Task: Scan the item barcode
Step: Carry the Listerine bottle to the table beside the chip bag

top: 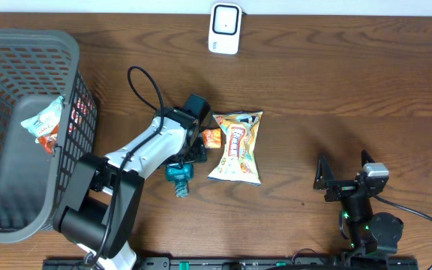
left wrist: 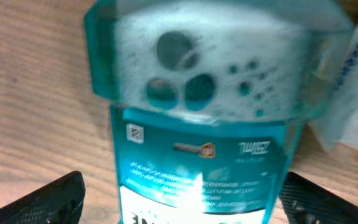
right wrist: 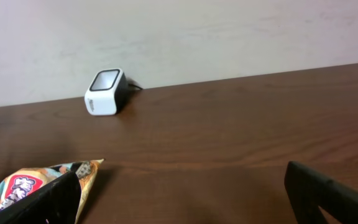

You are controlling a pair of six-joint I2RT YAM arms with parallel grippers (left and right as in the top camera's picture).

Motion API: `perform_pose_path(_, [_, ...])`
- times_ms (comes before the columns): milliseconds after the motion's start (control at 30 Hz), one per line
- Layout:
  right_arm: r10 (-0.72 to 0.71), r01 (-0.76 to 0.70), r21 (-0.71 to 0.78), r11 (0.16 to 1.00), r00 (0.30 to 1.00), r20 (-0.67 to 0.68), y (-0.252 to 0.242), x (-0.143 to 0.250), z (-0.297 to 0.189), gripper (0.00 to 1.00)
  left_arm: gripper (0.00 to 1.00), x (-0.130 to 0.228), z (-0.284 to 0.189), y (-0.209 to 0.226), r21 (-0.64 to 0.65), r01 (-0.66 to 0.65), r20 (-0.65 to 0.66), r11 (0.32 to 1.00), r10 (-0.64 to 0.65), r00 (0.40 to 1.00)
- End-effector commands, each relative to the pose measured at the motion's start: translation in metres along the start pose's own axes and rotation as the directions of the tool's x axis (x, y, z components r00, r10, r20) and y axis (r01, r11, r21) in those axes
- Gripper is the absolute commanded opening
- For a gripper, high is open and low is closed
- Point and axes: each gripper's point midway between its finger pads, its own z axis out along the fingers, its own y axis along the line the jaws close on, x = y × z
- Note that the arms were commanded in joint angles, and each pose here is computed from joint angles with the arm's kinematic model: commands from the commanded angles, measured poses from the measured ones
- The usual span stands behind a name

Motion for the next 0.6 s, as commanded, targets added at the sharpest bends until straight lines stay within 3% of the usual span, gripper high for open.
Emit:
perform_pose_path(0, [-0.011,0.011,-0.004,1.000,1.000,-0.004,0.001,0.001,0.000,0.99,0.98,-0.007,-0.017,0.011,-0.033,0.007,0.063,0.999,-0.005,0.998])
perform_pose_path(300, [-0.011,0.011,-0.004,1.000,1.000,-0.004,0.001,0.001,0.000,0.99,0.98,-0.030,-0.100,0.020,0.083,0.035,0.295,0.996,-0.058,0.954])
perform_pose_path(567, [-0.011,0.011,-0.004,1.000,1.000,-0.004,0.001,0.001,0.000,0.99,0.98,-0.053,-0.215,0.040,0.261,-0.009,0.633,0.965,-0.164,0.756])
